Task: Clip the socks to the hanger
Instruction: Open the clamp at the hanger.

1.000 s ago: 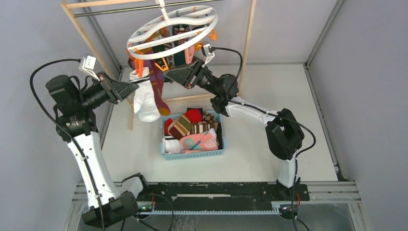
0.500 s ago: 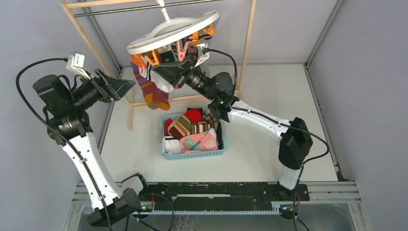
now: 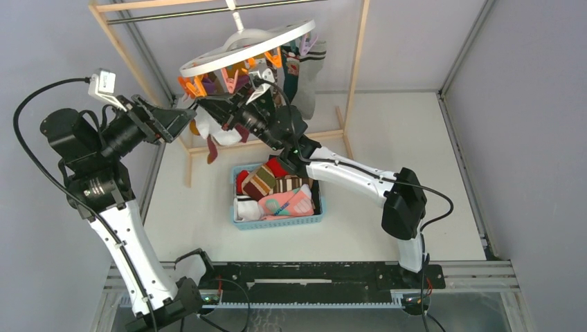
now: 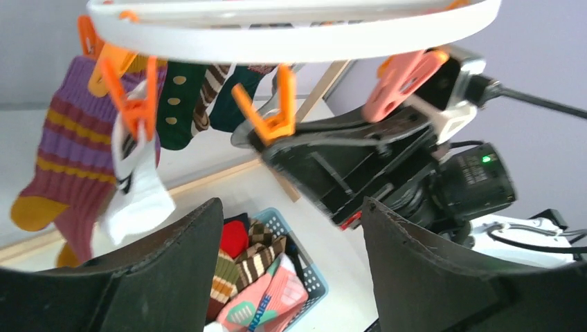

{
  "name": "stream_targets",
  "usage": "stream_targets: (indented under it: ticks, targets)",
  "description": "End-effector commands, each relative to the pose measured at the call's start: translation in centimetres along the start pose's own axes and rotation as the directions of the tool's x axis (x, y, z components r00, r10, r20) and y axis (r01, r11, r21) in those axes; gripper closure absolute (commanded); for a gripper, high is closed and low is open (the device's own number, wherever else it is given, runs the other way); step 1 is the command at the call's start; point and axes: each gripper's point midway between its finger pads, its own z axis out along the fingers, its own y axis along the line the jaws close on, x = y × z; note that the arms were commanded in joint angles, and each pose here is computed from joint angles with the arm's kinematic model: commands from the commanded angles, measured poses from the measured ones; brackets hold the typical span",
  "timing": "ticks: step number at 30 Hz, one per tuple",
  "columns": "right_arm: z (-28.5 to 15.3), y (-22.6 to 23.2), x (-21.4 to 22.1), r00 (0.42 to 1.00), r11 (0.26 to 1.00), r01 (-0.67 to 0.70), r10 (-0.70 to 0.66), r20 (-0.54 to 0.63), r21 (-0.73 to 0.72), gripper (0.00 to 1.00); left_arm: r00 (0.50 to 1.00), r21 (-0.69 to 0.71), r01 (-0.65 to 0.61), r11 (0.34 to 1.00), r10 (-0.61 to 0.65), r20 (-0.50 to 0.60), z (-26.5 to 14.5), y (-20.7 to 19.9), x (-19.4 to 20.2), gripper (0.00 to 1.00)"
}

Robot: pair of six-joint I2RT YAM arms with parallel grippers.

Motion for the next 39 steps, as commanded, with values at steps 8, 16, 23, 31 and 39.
stream_targets:
  ticks: [8, 16, 23, 31, 39]
  targets:
    - [0.7, -0.4, -1.6, 0.995, 0.995, 0.091, -0.093, 0.047, 0.035, 1.00, 0.989, 0.042, 0.041, 0.998, -0.046, 0.140, 2.9, -1.0, -5.8, 0.28]
    - [1.0, -0.1, -1.3, 0.992, 0.992, 0.120, -0.121, 0.038, 0.031, 1.00, 0.989, 0.086, 0.084, 0.993, -0.094, 0.116, 4.5, -1.2, -6.0, 0.33]
    - [1.3, -0.2, -1.0, 0.989, 0.989, 0.142, -0.143, 0.022, 0.033, 1.00, 0.990, 0.112, 0.097, 0.989, -0.107, 0.093, 4.8, -1.9, -5.5, 0.36]
    - [1.4, -0.1, -0.8, 0.988, 0.988, 0.151, -0.152, 0.012, 0.033, 1.00, 0.991, 0.128, 0.092, 0.987, -0.103, 0.081, 5.6, -1.9, -5.7, 0.41]
    - [1.5, -0.1, -0.3, 0.987, 0.987, 0.161, -0.161, -0.008, 0.028, 1.00, 0.992, 0.102, 0.090, 0.991, -0.098, 0.079, 6.2, -1.1, -5.6, 0.49]
